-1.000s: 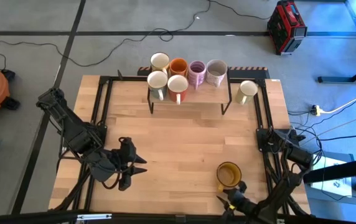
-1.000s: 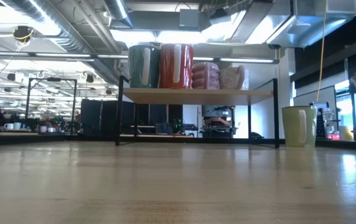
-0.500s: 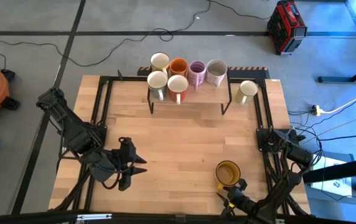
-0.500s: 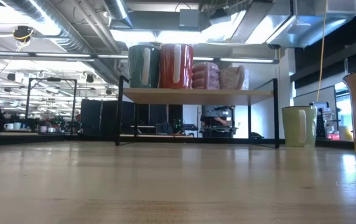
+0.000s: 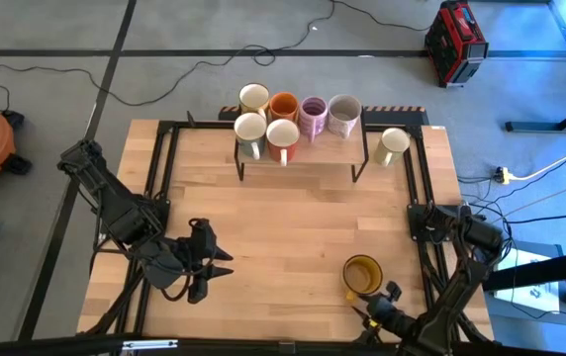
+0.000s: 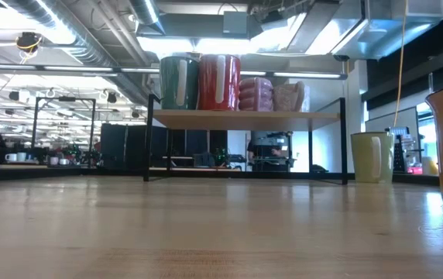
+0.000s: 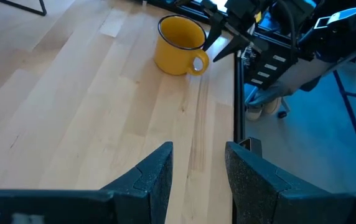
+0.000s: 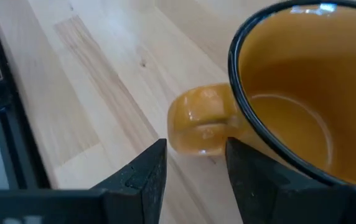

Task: Place coffee mugs
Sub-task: Put the yellow mug on the shelf

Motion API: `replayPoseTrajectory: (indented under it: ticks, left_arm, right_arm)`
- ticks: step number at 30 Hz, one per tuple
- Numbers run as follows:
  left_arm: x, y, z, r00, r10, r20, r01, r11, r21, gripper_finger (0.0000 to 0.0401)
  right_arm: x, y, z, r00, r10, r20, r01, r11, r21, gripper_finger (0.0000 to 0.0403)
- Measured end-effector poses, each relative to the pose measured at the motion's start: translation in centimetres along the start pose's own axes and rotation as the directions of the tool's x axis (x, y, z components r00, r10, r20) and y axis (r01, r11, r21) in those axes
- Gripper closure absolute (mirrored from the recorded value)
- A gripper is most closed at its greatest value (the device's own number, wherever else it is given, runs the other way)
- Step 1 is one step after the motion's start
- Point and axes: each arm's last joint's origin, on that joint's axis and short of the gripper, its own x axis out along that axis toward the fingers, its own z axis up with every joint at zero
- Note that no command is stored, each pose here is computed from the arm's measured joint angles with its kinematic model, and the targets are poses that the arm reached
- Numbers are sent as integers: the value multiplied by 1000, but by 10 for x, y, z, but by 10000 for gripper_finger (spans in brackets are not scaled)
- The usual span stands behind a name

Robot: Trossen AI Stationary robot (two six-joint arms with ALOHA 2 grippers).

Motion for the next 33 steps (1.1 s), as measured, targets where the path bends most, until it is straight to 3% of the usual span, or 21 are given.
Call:
replayPoseTrajectory:
  ticks: [9, 14, 20, 28, 33]
  left_arm:
    - [0, 1, 1, 1000, -9, -7, 9, 1000, -4, 260]
    - [-1, 1, 1, 1000, -18, -15, 18, 1000, -7, 260]
    - [0, 2, 2, 1000, -9, -8, 9, 1000, -9, 260]
    - [3, 6, 6, 1000, 10, 0, -10, 1000, -28, 260]
    - [5, 9, 9, 1000, 20, 1, -20, 999, -40, 260]
  right_arm:
    - [-11, 5, -10, 991, 62, -121, -58, 998, 41, 249]
    - [-25, 2, -19, 988, 98, -120, -90, 994, 67, 249]
    - [-29, 0, -25, 983, 156, 96, -165, 981, 100, 249]
    - [14, 7, -31, 967, 75, 243, -93, 993, 66, 249]
    - [38, 9, -36, 966, 23, 258, -41, 997, 64, 249]
